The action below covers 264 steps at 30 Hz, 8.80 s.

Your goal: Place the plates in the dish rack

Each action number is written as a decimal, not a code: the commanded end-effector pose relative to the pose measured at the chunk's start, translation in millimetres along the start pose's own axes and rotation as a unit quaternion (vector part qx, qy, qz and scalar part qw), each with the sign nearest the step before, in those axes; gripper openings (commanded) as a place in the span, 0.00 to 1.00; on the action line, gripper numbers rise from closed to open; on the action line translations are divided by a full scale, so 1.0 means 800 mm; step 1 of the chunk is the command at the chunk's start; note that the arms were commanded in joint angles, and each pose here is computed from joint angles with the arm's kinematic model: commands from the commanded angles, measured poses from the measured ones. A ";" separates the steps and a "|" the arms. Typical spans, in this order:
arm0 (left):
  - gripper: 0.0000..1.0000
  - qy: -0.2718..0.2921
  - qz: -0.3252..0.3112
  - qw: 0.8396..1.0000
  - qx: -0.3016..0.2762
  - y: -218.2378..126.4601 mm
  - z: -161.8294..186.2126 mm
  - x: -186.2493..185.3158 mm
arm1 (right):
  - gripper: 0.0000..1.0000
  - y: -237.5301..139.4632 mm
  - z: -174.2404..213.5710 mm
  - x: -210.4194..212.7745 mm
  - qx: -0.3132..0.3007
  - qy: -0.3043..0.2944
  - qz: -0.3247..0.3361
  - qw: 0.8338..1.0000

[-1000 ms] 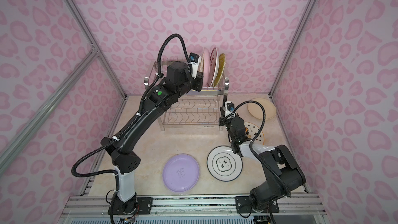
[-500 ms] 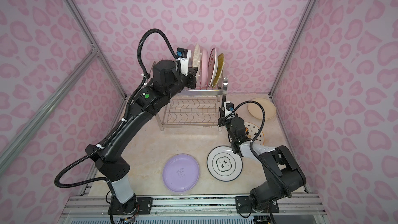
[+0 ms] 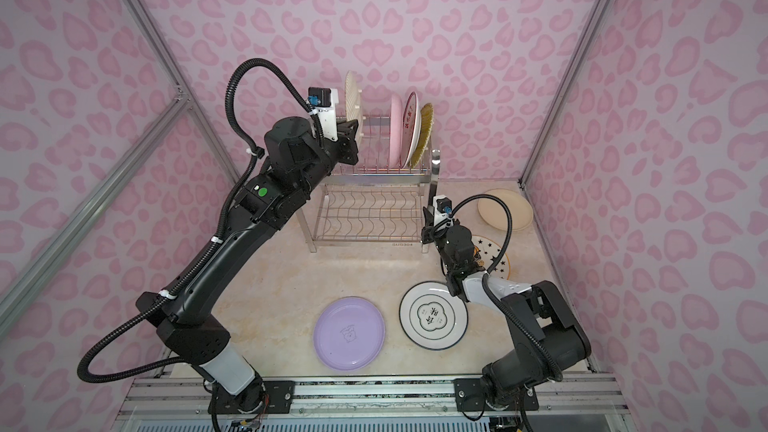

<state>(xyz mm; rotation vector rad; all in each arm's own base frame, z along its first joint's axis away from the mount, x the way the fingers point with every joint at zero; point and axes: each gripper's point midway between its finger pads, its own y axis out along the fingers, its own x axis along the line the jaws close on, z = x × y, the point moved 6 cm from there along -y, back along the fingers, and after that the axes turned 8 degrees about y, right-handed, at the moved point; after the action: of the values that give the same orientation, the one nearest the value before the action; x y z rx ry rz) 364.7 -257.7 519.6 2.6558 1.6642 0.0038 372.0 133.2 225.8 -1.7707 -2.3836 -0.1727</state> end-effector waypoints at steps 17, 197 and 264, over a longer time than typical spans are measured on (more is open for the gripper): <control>0.04 -0.020 0.047 0.998 0.024 0.048 0.034 0.000 | 0.17 0.000 -0.020 0.003 -0.039 0.033 -0.014 0.999; 0.22 -0.157 -0.117 0.807 0.558 -0.302 0.535 0.038 | 0.91 -0.191 0.020 0.015 0.149 0.269 -0.055 0.950; 0.03 -0.306 -0.063 0.907 0.283 -0.246 0.377 0.018 | 0.22 -0.164 0.010 0.159 0.266 0.242 -0.115 0.926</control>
<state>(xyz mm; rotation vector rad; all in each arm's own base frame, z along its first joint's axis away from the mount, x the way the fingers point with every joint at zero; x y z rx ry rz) 190.4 -158.6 210.7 2.4631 1.7839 -1.3885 207.9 212.9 240.9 -1.0488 -2.0275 0.0624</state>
